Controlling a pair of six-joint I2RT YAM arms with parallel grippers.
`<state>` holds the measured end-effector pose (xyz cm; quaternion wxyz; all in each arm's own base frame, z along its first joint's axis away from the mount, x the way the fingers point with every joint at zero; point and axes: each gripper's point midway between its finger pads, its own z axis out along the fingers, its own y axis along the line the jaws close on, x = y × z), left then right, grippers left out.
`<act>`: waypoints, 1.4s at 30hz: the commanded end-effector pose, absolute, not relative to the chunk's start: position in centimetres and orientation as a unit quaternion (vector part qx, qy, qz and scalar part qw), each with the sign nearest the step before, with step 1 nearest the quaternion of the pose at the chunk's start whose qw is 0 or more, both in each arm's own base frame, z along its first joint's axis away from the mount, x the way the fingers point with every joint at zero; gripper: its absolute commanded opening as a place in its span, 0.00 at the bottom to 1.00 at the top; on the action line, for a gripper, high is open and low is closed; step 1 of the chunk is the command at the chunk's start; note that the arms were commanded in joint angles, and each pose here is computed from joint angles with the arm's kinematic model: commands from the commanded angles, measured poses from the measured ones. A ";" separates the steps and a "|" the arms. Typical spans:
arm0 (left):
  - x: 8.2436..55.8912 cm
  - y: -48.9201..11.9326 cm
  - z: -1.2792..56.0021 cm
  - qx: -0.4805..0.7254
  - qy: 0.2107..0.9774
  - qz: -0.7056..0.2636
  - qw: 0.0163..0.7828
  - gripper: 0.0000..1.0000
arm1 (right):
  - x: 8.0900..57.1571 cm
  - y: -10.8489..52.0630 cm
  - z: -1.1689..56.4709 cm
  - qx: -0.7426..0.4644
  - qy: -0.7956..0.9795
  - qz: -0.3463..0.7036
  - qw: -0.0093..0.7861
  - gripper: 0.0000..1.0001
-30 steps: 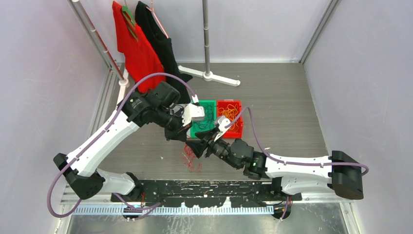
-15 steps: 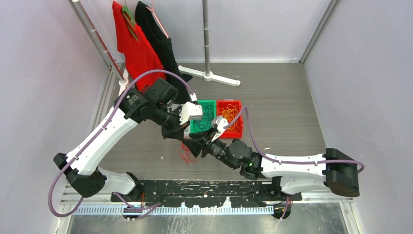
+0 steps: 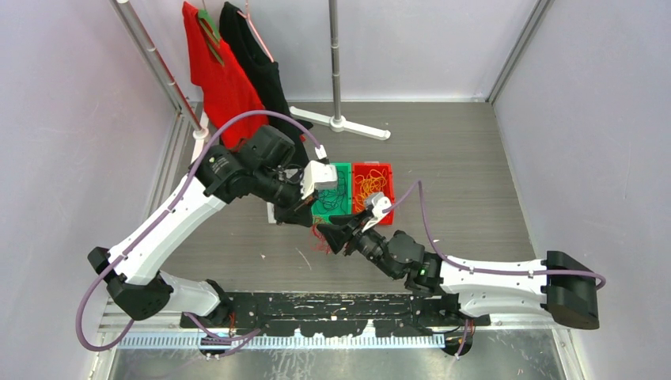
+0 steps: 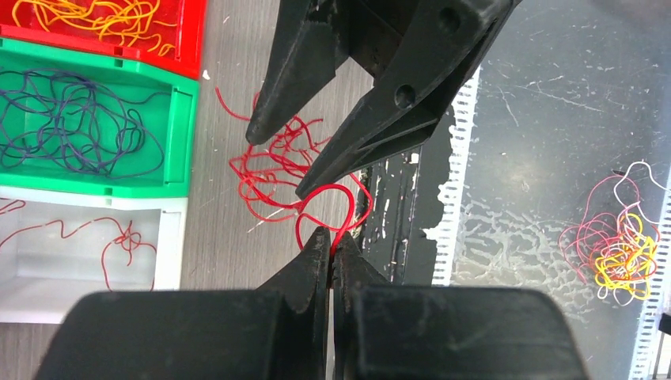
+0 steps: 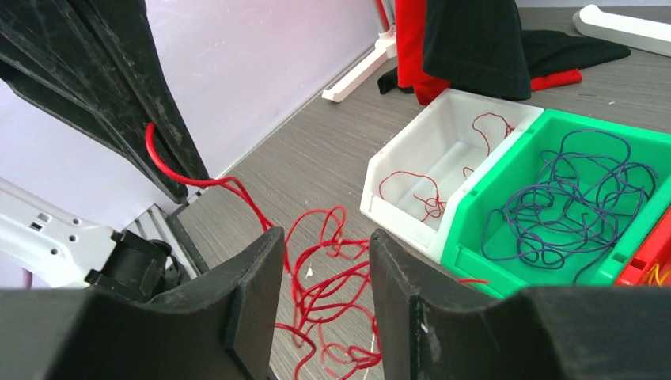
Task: Untangle the cables
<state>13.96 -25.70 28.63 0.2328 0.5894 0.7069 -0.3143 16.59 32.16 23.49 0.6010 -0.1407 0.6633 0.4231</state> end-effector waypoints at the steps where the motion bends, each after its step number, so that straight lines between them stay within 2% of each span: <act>1: 13.4 -26.6 31.0 0.588 0.684 -0.347 0.257 0.00 | 16.8 31.9 26.5 -0.124 0.639 0.439 0.619 0.51; 9: 13.4 -26.8 31.3 0.586 0.684 -0.349 0.257 0.00 | 16.1 33.5 28.4 -0.149 0.624 0.461 0.613 0.57; 20: 13.5 -26.8 31.6 0.588 0.682 -0.348 0.262 0.00 | 16.5 34.0 28.0 -0.142 0.632 0.454 0.612 0.56; 28: 13.8 -26.5 32.5 0.593 0.675 -0.338 0.280 0.00 | 15.8 31.6 26.0 -0.126 0.649 0.453 0.597 0.55; 35: 14.0 -26.4 31.7 0.592 0.684 -0.328 0.273 0.00 | 14.4 32.1 28.1 -0.148 0.626 0.482 0.595 0.58; 42: 13.3 -26.2 31.6 0.593 0.682 -0.341 0.259 0.00 | 15.4 32.3 29.3 -0.137 0.620 0.468 0.615 0.58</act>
